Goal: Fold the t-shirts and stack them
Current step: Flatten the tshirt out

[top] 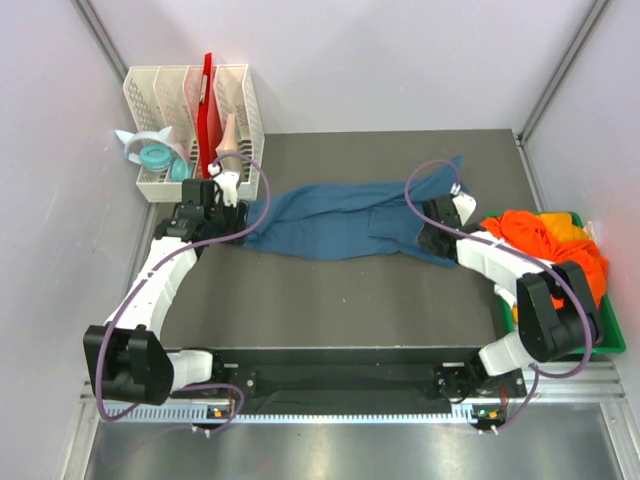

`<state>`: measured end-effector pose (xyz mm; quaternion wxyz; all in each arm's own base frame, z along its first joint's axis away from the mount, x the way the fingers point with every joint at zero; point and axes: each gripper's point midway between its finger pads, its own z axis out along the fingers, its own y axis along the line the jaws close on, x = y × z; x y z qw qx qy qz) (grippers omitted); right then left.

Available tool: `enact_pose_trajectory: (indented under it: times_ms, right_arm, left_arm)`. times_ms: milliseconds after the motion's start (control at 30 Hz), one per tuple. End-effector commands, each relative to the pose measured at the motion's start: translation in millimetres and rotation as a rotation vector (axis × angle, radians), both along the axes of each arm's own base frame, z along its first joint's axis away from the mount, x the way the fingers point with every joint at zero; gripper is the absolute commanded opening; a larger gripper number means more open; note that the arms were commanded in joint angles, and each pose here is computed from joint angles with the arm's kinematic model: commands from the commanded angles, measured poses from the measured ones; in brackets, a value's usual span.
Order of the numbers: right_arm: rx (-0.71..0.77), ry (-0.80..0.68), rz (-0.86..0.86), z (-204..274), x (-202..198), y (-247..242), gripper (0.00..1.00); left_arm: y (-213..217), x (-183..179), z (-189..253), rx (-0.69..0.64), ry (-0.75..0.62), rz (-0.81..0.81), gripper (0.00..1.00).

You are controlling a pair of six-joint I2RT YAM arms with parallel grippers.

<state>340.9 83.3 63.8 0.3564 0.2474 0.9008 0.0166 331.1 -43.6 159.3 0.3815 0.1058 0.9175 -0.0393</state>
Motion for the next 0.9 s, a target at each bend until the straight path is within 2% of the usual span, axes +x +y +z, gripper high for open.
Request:
enact_pose_trajectory:
  times_ms: [0,333,600,700,733,767,800,867]
  right_arm:
    - [0.033,-0.046,-0.057,-0.8,18.3,0.8,0.39]
    - [-0.009,-0.036,-0.096,-9.4,20.7,-13.9,0.4]
    - [-0.02,0.032,-0.098,-34.7,15.2,-18.2,0.4]
    - [-0.007,0.039,-0.084,-42.1,14.8,-14.8,0.27]
    - [-0.003,0.038,-0.08,-42.5,15.3,-13.9,0.12]
    - [-0.004,0.037,-0.077,-42.7,15.3,-13.3,0.03]
    - [-0.007,0.03,-0.077,-41.2,16.2,-14.0,0.0]
    - [-0.015,-0.005,-0.056,-30.0,19.2,-11.3,0.0]
  left_arm:
    - [2.5,-5.1,3.8,0.001,-0.014,0.015,0.65]
    - [2.9,-3.6,-4.9,0.001,0.001,0.023,0.65]
    - [1.8,-2.3,-12.7,-0.002,0.021,0.022,0.65]
    - [1.9,-3.0,-14.7,-0.002,0.024,0.022,0.65]
    - [2.7,-3.2,-14.9,0.002,0.026,0.025,0.65]
    - [2.7,-3.5,-15.9,0.002,0.027,0.025,0.64]
    - [2.8,-3.9,-16.5,0.002,0.029,0.025,0.64]
    - [2.8,-4.4,-16.0,0.002,0.024,0.025,0.64]
